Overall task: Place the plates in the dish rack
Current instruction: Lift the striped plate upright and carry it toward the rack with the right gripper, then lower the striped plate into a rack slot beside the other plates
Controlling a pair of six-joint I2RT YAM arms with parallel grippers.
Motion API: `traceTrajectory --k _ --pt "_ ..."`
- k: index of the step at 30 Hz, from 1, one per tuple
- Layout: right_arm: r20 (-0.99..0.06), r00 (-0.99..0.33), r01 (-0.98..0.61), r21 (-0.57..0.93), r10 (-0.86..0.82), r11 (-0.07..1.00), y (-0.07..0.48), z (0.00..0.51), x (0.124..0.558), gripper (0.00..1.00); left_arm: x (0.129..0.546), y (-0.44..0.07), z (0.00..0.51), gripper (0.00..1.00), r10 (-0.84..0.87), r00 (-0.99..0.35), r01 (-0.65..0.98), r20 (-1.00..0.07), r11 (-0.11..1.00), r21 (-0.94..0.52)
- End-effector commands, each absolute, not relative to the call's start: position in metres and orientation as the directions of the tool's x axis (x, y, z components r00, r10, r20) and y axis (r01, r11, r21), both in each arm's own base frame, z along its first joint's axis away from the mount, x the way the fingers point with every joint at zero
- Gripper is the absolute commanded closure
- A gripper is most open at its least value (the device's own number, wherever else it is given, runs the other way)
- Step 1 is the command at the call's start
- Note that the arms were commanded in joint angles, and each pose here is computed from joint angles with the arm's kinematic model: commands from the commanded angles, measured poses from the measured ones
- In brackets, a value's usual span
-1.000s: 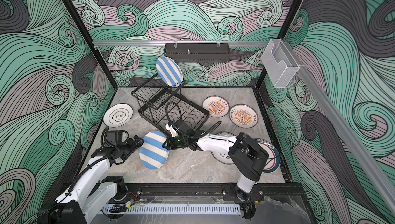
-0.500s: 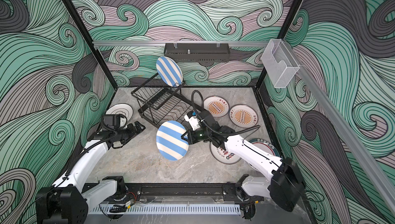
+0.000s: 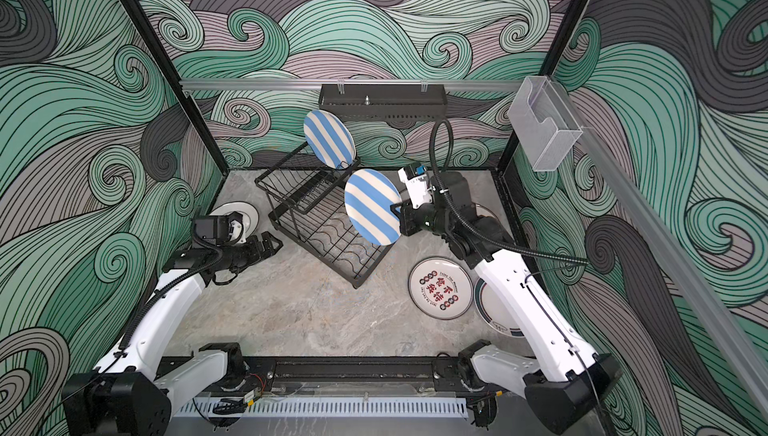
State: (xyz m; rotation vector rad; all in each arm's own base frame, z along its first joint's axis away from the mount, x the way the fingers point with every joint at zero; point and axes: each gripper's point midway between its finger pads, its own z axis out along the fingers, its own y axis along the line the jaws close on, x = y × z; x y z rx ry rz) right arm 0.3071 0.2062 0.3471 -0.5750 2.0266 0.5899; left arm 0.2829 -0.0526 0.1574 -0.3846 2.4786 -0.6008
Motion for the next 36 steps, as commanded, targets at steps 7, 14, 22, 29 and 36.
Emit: traceTrajectory --k 7,14,22,29,36 --pt "-0.976 -0.128 -0.656 -0.05 -0.176 0.754 0.229 0.434 0.361 1.0 0.284 -0.059 0.164 0.02 -0.361 -0.811 -0.091 -0.46 0.855 -0.51" --pt "-0.989 0.019 -0.656 -0.121 -0.144 0.745 0.25 0.473 0.398 1.0 0.284 -0.06 0.165 0.01 -0.355 -0.813 -0.083 -0.462 0.856 -0.511" --pt "-0.994 0.067 -0.668 -0.109 -0.086 0.736 0.273 0.479 0.434 1.0 0.284 -0.051 0.166 0.02 -0.36 -0.8 -0.107 -0.481 0.873 -0.476" --pt "-0.996 0.072 -0.685 -0.092 -0.058 0.723 0.288 0.48 0.453 1.0 0.283 -0.049 0.165 0.01 -0.36 -0.798 -0.113 -0.483 0.877 -0.466" --pt "-0.998 0.048 -0.69 -0.067 -0.047 0.721 0.3 0.467 0.473 1.0 0.282 -0.048 0.165 0.01 -0.358 -0.797 -0.115 -0.487 0.881 -0.459"
